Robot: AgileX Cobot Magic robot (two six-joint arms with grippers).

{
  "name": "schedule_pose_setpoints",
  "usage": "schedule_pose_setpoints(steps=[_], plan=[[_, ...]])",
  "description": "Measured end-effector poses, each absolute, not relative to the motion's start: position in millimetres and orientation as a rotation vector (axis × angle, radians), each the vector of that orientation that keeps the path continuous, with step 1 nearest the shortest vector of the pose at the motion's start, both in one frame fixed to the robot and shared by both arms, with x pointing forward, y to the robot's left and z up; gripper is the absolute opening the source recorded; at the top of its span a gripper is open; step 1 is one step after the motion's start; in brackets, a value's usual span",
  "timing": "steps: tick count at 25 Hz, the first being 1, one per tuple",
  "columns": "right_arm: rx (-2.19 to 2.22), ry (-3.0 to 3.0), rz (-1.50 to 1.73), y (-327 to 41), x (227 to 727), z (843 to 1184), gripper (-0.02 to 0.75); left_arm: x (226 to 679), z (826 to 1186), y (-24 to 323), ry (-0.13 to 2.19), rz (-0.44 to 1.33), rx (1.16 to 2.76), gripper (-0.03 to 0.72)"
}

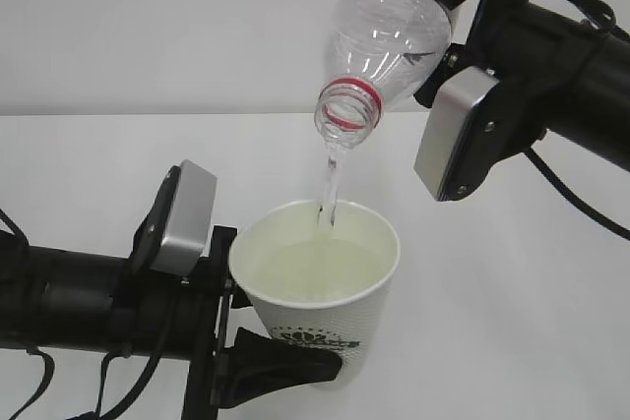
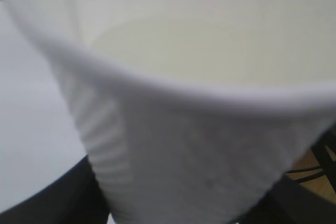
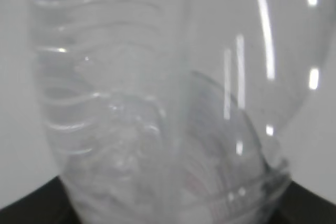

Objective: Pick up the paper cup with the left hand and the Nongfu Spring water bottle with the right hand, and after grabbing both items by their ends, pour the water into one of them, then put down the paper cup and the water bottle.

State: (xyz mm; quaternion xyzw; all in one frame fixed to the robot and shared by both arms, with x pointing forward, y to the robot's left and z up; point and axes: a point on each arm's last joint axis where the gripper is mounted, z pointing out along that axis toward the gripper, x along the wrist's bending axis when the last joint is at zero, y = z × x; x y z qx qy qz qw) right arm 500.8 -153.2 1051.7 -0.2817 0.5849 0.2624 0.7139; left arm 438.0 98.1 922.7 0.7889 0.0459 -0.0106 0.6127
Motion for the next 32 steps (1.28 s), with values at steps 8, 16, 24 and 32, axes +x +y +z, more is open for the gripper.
schedule_pose_setpoints(steps=[8,16,24,32], plan=[[-0.611,1.300,0.596,-153.3,500.9,1052.0,0.451,437.9,922.6,98.1,0.104,-0.025,1.820,0.459],[-0.556,1.331,0.668,-153.3,500.8,1052.1,0.451,437.9,922.6,98.1,0.104,-0.025,1.820,0.459],[-0.504,1.358,0.732,-153.3,500.9,1052.2,0.451,437.9,922.6,98.1,0.104,-0.025,1.820,0.459],[-0.444,1.386,0.805,-153.4,501.0,1052.3,0.451,437.9,922.6,98.1,0.104,-0.025,1.820,0.459]])
